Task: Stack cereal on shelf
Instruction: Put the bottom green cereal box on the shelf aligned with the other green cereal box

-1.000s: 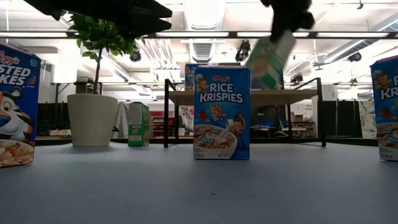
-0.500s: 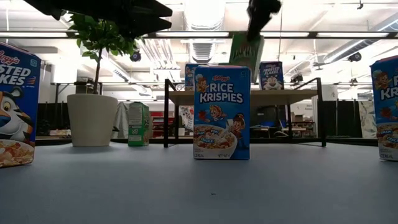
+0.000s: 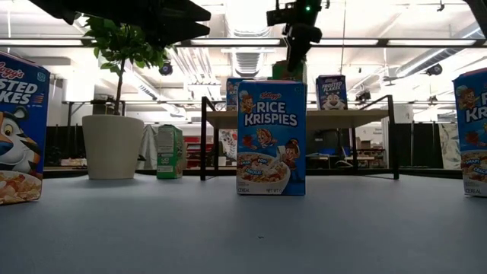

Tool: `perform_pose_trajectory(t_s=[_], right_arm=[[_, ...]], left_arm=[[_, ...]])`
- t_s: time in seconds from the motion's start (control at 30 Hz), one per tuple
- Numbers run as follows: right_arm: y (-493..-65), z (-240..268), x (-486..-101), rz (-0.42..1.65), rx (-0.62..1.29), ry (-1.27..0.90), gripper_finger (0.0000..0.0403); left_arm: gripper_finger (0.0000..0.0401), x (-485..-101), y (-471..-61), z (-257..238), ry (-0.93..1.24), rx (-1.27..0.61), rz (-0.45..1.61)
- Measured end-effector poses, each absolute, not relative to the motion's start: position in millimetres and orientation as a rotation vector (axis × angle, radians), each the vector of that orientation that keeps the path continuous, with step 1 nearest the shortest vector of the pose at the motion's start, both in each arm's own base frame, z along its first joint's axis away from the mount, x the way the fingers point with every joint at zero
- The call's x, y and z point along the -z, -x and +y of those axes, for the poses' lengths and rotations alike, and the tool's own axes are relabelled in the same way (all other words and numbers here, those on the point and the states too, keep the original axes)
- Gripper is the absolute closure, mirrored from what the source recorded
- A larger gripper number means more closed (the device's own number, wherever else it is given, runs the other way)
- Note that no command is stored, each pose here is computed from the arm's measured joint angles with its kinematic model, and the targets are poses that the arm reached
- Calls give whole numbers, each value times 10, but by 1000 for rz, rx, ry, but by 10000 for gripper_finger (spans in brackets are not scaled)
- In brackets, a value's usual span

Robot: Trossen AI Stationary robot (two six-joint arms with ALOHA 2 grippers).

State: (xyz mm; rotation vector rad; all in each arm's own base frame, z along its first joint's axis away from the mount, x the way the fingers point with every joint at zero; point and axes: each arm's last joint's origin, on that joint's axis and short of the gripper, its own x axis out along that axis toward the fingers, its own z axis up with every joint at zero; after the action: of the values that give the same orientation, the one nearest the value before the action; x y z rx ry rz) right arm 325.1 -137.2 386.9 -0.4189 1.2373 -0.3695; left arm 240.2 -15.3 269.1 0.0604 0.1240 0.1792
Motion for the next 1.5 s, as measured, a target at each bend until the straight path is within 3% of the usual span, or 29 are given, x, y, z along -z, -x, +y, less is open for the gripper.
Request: perform_pose_trajectory(t_s=[0.5, 0.83, 1.03, 1.3, 1.5], right_arm=[[-3233, -1412, -3906, 1214, 373, 386, 190], [-3015, -1208, -4283, 1152, 400, 348, 197], [-2698, -1058, -4418, 1151, 385, 206, 245], [-2431, -958, -4155, 1097, 368, 92, 376], [-2389, -1021, -3777, 943, 413, 153, 390]], left_arm=[[178, -2691, -2402, -153, -66, -179, 124], [178, -2692, -2403, -152, -105, -177, 127], [178, -2786, -2418, -154, -189, -173, 113], [178, -2932, -2443, -156, -275, -169, 118], [178, -2915, -2442, -157, -276, -168, 124]])
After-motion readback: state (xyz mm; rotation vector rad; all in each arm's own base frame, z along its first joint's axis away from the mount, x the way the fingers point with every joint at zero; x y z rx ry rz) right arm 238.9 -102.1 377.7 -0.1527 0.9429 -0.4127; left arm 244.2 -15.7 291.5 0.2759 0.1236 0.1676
